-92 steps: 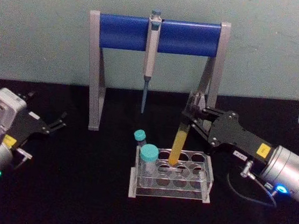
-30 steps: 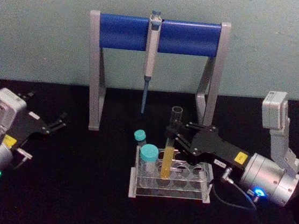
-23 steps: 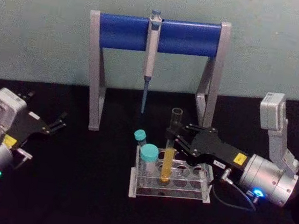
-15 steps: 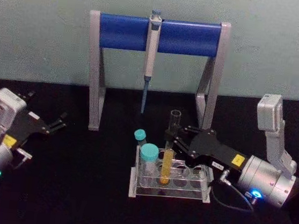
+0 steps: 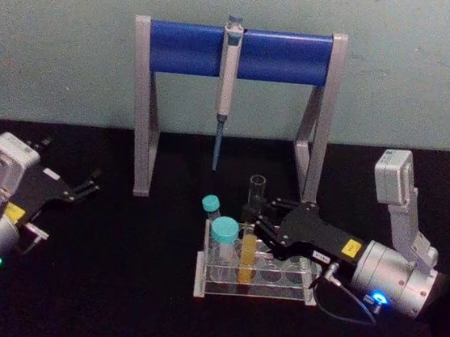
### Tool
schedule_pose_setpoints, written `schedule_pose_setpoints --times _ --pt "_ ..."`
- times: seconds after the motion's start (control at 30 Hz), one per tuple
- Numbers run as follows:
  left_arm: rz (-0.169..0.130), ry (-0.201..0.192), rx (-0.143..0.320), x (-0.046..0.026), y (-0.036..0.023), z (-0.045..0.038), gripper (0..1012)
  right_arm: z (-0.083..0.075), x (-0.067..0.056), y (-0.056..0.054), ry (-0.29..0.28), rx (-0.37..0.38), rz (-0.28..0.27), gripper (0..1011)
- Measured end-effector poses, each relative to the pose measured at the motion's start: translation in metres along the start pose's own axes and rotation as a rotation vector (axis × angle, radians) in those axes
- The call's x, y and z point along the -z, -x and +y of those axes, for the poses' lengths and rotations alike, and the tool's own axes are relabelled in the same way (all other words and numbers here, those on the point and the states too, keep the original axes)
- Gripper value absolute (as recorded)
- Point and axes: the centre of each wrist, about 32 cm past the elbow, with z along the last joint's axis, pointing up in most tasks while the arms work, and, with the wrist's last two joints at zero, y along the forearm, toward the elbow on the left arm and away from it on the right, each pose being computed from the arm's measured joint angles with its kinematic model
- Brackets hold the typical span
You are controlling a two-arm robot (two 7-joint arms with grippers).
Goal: Pick up the test tube from the test tube rack, shake it, then place it back into the test tube rack.
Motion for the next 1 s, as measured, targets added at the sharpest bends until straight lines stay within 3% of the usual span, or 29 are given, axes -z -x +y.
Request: schedule_pose_setpoints --times 0.83,1.0 --pt "0.0 0.0 0.0 0.0 0.0 0.0 1001 0.0006 0.004 0.0013 0.019 0.007 -0.005 235" --pt "0.0 0.0 0.0 0.0 0.0 0.0 1002 0.0005 0.0042 0.0014 0.019 0.007 -0.003 390"
